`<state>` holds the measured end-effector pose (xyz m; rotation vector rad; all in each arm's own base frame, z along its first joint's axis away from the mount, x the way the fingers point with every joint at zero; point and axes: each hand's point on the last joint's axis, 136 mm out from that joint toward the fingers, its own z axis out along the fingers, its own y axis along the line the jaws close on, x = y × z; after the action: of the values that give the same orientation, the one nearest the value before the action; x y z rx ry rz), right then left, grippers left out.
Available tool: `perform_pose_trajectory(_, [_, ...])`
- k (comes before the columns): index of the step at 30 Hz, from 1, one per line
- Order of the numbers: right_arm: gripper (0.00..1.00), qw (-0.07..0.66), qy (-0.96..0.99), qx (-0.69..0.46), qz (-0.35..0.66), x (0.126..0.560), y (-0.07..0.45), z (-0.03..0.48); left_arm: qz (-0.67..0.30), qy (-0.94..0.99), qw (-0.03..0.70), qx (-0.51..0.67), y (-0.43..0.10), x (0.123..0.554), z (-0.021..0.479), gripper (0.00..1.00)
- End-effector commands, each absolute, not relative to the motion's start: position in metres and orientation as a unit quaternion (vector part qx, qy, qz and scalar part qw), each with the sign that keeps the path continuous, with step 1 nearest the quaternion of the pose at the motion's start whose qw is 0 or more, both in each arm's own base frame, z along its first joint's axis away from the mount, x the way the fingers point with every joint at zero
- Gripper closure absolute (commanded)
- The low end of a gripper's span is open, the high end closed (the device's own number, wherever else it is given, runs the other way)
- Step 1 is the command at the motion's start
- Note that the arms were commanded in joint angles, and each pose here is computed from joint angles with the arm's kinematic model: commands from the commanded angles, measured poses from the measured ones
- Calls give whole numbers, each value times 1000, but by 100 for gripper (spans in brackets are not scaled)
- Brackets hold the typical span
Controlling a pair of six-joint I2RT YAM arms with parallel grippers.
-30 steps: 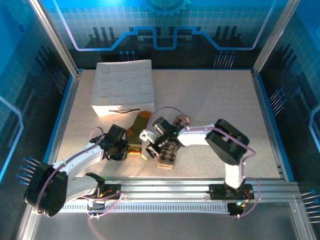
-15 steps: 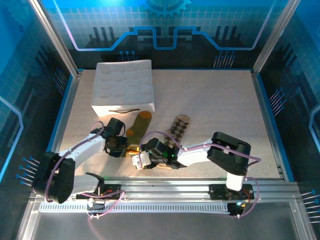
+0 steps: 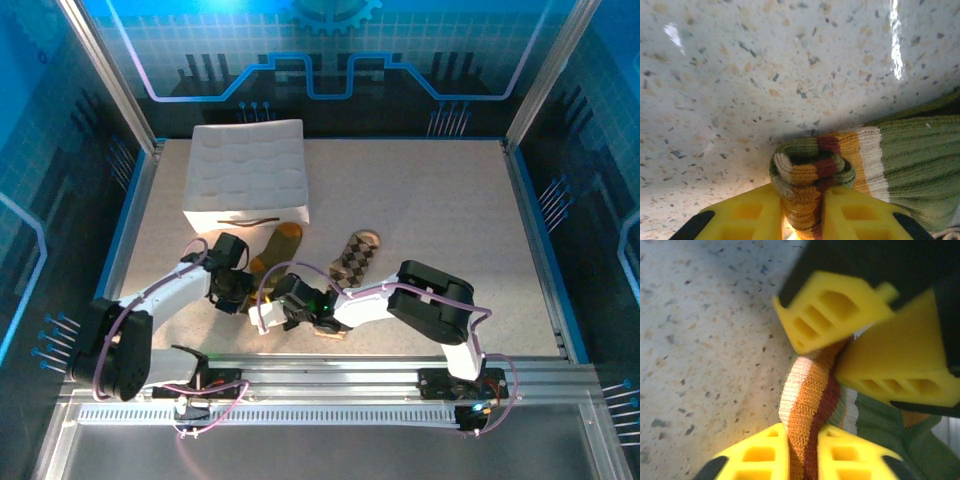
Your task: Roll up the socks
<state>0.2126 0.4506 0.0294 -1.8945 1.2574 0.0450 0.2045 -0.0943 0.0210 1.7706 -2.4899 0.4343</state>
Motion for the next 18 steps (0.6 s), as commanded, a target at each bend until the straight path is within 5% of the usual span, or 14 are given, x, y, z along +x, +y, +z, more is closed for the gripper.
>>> perform_pose_trajectory(1, [98,352,551,-756,43,203,434,1,77,-814,47,574,-75,172,24,66])
perform_pose_trajectory(7, [100,271,621,-718,157,171,422,-4,126,-791,-6,598,-67,179,56,44])
perform_pose_trajectory(18, [100,164,707,-628,280,161,424,-3,214,-763,-16,609,-81,189,54,35])
